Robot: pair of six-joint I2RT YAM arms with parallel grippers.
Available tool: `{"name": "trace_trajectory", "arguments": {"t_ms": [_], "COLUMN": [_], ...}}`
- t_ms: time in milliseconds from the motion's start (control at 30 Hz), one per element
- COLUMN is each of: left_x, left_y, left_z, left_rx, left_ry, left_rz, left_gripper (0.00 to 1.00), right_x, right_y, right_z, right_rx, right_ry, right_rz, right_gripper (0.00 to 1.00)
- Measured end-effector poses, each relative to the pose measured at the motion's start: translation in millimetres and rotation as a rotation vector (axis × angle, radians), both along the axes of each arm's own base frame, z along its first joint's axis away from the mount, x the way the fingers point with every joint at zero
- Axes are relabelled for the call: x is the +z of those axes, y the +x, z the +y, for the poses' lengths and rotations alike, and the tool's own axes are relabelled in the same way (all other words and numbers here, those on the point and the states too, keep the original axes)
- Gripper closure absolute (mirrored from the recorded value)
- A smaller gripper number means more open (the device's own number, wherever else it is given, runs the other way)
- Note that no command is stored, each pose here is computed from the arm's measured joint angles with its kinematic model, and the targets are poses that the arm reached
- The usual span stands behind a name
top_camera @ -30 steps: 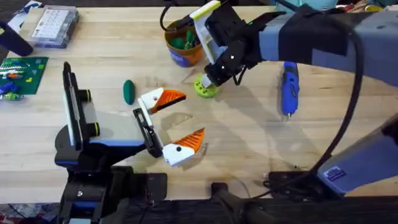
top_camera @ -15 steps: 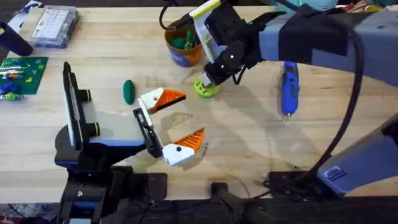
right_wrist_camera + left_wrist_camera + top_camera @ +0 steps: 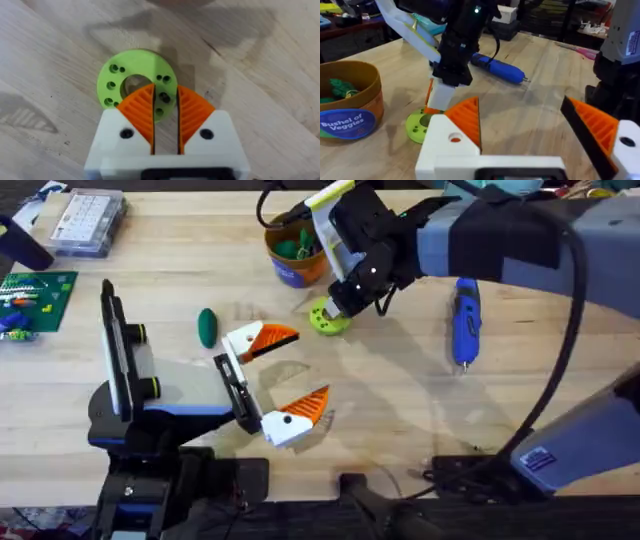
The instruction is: Pick up the gripper from the table and insert it into the empty holder that is missing its gripper. Then pick up a screw, insert it into the mounting hole, and use the screwdriver to tighten it. Finally, clean up the table by picking up the vegetable and placing it into the bucket.
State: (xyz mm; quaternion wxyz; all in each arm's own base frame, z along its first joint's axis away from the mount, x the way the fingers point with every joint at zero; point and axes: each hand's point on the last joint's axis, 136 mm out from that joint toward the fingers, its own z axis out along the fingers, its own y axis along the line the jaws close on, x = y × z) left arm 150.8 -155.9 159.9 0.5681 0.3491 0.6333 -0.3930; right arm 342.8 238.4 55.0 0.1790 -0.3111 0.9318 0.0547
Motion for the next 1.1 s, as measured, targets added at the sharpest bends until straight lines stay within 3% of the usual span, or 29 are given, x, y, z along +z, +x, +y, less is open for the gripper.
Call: {"name": "trace_trajectory", "arguments": {"t_ms": [233,500,1100], "left_x": [-0.1,-0.1,-0.1], "left_y": [0.0,0.0,0.0], "left_z": [0.0,0.0,0.0], "left_rx": [0.0,0.0,0.0], "left_ry": [0.0,0.0,0.0], "left_rz": [0.0,0.0,0.0], "left_gripper": [0.013,0.014,0.014], "right_x": [0.1,1.3,6.0], "right_y": [-0.5,0.1,-10.2], "right_z": [-0.3,0.0,-7.0], "right_rx": [0.0,0.004,0.005], "right_ry": [-0.001,-0.002,-0.041], "right_rz": [0.002,0.0,0.057], "right_gripper": [0.768,0.991,0.994]}}
